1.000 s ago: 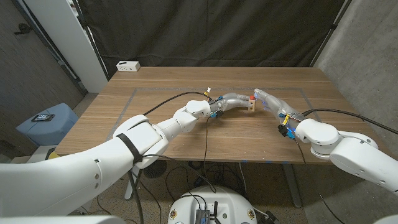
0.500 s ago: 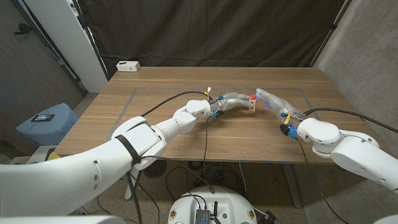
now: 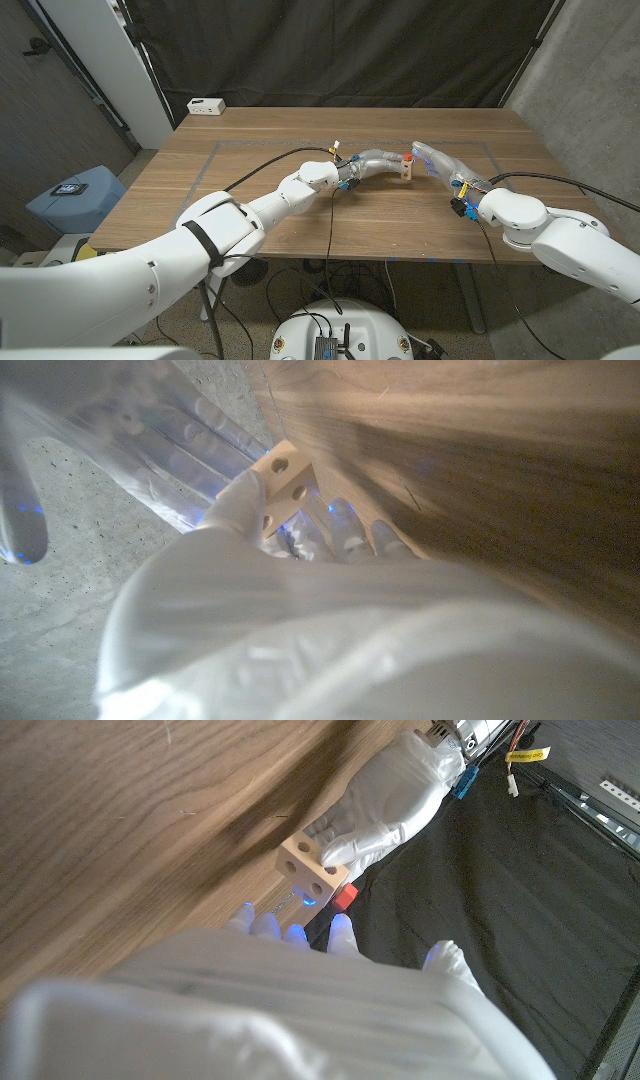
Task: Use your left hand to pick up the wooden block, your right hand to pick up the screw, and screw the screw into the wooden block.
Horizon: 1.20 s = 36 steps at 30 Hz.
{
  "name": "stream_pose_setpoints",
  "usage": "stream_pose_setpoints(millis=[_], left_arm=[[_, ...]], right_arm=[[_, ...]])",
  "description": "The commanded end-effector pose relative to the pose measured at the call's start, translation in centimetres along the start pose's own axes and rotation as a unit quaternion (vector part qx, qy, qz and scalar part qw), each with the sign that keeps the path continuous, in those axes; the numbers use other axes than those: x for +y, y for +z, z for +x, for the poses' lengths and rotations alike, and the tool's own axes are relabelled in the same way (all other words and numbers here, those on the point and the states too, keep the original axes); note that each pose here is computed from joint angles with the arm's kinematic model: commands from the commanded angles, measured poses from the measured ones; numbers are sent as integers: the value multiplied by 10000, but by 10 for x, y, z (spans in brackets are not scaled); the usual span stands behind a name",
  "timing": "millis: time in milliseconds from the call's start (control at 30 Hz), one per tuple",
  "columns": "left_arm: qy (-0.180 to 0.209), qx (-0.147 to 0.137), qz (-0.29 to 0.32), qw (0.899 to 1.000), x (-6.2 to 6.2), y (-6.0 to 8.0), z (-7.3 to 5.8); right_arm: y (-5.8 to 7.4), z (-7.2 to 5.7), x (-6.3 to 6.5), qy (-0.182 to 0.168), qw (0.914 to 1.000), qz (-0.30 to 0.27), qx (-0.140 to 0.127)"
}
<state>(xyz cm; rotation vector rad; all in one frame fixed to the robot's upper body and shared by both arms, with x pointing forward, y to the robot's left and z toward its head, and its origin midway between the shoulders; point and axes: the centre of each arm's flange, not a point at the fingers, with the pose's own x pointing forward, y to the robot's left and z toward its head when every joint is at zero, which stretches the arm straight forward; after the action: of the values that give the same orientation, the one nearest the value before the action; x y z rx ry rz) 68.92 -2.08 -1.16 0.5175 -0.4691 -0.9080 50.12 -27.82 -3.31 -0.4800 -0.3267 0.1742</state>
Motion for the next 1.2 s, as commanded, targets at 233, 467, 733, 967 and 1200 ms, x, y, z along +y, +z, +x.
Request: stream_pose_setpoints(millis=[233,467,733,967,1200], left_arm=[[-1,-17,0,10000,-2,0,-2],[14,-22,3,10000,-2,0,-4],[8,-32,4,10000,-4,0,-4],[15,-37,9,10000,-5,0,-5],[22,-39,20,10000,-6,0,-7]], right_arm=[[-1,6,4,122,9999,31,-6],[0,6,6,156,9999,27,-22],[-1,4,7,135,9999,54,-10],[-1,2,7,130,9999,37,-44],[-2,1,8,116,9999,47,-61]])
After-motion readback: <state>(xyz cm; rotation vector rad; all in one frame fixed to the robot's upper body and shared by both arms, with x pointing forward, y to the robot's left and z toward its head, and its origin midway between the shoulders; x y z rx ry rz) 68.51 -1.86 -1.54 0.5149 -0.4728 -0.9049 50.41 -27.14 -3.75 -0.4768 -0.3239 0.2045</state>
